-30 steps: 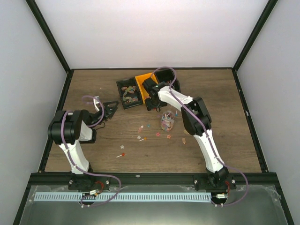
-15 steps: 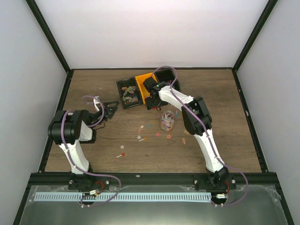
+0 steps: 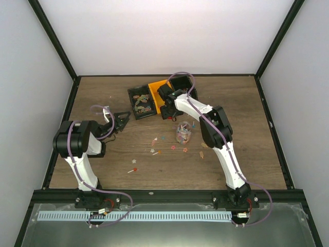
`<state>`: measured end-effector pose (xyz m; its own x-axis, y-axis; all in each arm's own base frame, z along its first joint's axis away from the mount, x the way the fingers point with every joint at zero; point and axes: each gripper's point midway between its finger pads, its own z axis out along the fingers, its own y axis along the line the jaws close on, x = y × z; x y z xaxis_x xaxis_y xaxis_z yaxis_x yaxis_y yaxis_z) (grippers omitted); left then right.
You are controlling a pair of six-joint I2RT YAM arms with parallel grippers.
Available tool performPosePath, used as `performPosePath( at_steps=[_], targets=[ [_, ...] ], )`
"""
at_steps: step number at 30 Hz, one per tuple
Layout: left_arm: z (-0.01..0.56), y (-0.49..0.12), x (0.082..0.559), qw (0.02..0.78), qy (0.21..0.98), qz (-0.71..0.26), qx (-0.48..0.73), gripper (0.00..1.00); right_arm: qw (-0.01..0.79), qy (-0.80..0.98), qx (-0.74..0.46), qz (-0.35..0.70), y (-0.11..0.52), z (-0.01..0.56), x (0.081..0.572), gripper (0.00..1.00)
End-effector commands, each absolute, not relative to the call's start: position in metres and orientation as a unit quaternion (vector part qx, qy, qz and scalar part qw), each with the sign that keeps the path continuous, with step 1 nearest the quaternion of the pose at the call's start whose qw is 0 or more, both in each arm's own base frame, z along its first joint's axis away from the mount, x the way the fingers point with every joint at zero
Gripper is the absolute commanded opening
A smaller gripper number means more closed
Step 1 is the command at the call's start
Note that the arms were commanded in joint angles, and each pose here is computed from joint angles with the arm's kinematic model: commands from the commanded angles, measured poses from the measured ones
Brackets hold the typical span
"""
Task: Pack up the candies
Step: Pick up the box lid from the center of the board.
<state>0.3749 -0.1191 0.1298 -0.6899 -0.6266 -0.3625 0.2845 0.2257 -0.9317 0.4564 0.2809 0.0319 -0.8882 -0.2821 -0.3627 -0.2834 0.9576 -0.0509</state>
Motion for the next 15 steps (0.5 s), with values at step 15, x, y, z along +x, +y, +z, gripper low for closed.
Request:
performPosePath(
  at_steps=[15],
  targets=[
    [0.172, -0.118, 0.369, 0.459, 0.641, -0.614, -0.044, 1.0, 0.227, 0.966, -0.125, 0.025, 0.273, 0.089, 0.45, 0.61]
  ],
)
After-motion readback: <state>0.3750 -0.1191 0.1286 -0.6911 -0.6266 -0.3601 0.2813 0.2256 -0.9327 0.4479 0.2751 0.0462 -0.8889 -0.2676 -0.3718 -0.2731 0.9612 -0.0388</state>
